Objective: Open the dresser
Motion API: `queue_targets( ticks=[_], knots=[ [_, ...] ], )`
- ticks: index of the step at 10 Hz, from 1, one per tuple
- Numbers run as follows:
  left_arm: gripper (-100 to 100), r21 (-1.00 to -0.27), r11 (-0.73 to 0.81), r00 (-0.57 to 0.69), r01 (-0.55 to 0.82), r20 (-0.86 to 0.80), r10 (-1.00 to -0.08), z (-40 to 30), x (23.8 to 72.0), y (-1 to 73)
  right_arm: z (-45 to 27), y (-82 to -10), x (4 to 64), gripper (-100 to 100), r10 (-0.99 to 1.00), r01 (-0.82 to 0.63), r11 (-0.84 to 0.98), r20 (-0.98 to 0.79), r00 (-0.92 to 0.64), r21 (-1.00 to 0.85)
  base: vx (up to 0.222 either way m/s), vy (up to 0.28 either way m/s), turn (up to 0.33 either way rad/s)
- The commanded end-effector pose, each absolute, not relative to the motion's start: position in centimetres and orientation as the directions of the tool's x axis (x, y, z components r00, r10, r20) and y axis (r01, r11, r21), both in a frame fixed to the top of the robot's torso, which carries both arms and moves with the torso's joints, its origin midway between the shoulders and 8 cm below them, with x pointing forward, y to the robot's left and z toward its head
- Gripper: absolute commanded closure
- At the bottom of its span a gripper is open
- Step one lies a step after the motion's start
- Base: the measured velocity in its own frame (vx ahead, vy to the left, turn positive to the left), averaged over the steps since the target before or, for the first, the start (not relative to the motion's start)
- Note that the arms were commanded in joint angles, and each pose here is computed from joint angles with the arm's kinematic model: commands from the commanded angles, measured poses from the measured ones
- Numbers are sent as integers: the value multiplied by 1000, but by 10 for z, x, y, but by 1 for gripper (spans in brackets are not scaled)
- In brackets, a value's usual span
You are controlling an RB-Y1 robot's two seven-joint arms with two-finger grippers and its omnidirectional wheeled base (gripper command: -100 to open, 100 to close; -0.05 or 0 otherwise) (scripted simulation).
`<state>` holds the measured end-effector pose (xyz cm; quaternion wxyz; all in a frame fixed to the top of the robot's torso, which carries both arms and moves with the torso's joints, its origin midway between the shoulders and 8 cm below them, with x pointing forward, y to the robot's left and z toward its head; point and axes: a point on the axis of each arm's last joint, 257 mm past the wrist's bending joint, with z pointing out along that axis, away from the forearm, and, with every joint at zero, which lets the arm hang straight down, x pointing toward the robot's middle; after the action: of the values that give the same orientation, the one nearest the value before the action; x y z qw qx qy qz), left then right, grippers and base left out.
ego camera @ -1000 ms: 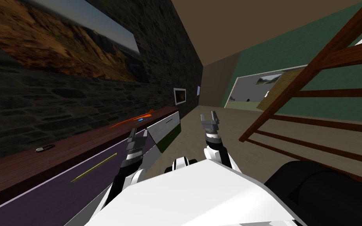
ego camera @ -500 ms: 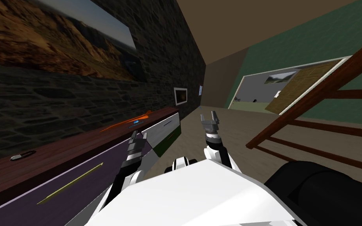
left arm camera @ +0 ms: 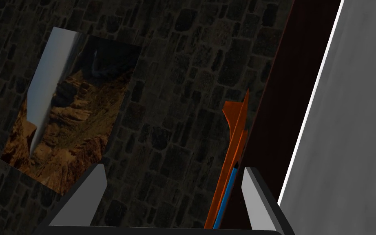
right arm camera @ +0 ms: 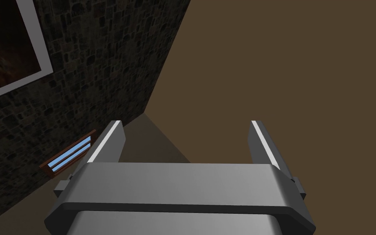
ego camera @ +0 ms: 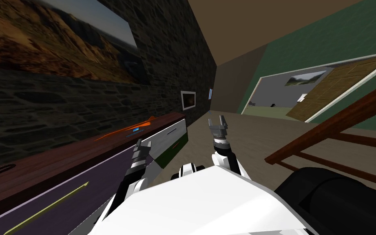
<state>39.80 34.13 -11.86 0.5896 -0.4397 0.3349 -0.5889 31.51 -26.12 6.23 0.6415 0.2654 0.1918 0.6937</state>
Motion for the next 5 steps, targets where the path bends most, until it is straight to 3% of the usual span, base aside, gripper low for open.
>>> queue_targets(
  ticks=[1,5],
  knots=[
    [-100,-931,-95,123,352,146,-982,-144,400,362,62,-261,315,0,992,-788,-103,122,-36,607,173,-129,86],
    [-100,-951,-120,186,286,178,-966,-180,400,392,62,-261,315,0,992,-788,-103,122,-36,607,186,-144,86]
  ],
)
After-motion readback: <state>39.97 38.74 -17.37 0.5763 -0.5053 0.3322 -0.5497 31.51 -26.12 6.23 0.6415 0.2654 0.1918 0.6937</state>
